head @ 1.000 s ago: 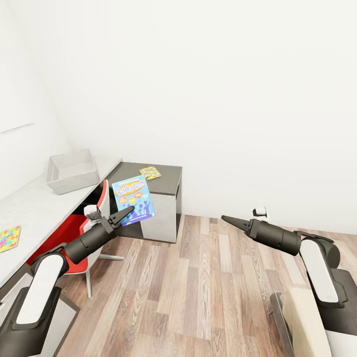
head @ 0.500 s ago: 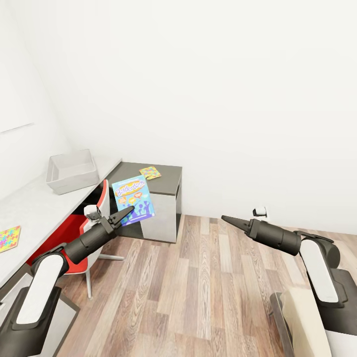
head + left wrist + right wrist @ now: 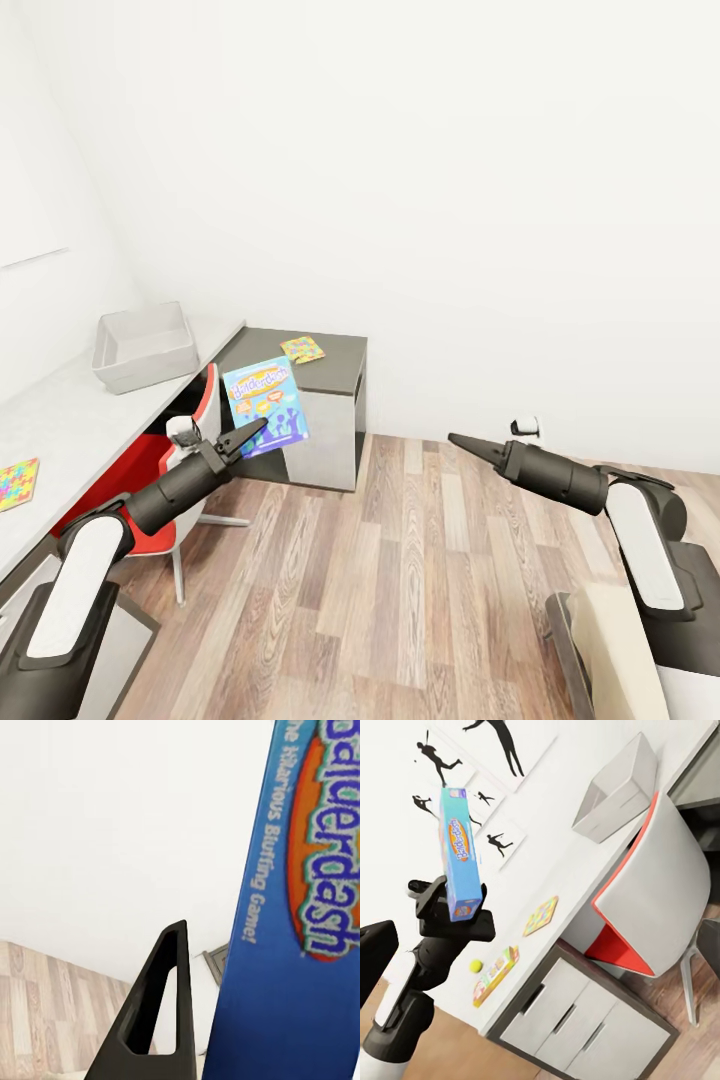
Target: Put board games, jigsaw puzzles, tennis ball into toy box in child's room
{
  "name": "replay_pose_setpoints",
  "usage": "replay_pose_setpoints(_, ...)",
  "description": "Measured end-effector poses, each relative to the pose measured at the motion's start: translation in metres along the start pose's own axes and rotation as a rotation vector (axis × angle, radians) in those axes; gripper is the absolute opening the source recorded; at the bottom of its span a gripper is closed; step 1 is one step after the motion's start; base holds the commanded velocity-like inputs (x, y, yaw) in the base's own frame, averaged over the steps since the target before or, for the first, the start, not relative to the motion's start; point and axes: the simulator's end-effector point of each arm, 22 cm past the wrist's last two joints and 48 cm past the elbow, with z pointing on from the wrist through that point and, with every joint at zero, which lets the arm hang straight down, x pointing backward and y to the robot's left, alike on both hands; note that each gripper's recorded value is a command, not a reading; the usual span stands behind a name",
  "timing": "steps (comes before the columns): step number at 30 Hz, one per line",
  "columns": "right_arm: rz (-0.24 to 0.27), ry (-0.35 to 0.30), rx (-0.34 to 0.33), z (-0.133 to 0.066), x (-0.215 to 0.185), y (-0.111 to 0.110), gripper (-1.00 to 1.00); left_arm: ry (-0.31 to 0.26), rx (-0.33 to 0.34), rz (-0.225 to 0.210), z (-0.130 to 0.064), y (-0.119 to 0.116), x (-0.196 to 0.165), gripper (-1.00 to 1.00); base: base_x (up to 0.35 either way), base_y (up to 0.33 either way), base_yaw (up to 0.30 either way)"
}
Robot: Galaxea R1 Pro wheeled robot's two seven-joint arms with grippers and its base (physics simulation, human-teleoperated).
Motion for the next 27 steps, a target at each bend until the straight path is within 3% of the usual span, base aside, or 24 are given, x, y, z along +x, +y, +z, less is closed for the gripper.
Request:
replay_pose_setpoints(8,0.017,-0.016,-0.039,0.001,-0.003,0.009,1.0,-0.022,-0.022,-0.022,-0.012,0.009,-0.007,-1.0,0.209,0.0,0.0)
replay_pose_setpoints(16,0.032,-0.032,-0.079,0.0,-0.007,0.017,1.0,-0.034,0.002,-0.051,-0.014,0.005,-0.01,-1.0,0.076,0.0,0.0)
replay_pose_setpoints(17,0.042,-0.042,-0.104,0.0,-0.009,0.022,1.0,-0.049,0.045,-0.087,-0.014,-0.004,-0.014,-1.0,0.036,0.0,0.0)
replay_pose_setpoints(27,0.044,-0.044,-0.108,0.0,-0.01,0.023,1.0,-0.048,0.036,-0.086,-0.014,-0.002,-0.013,-1.0,0.015,0.0,0.0)
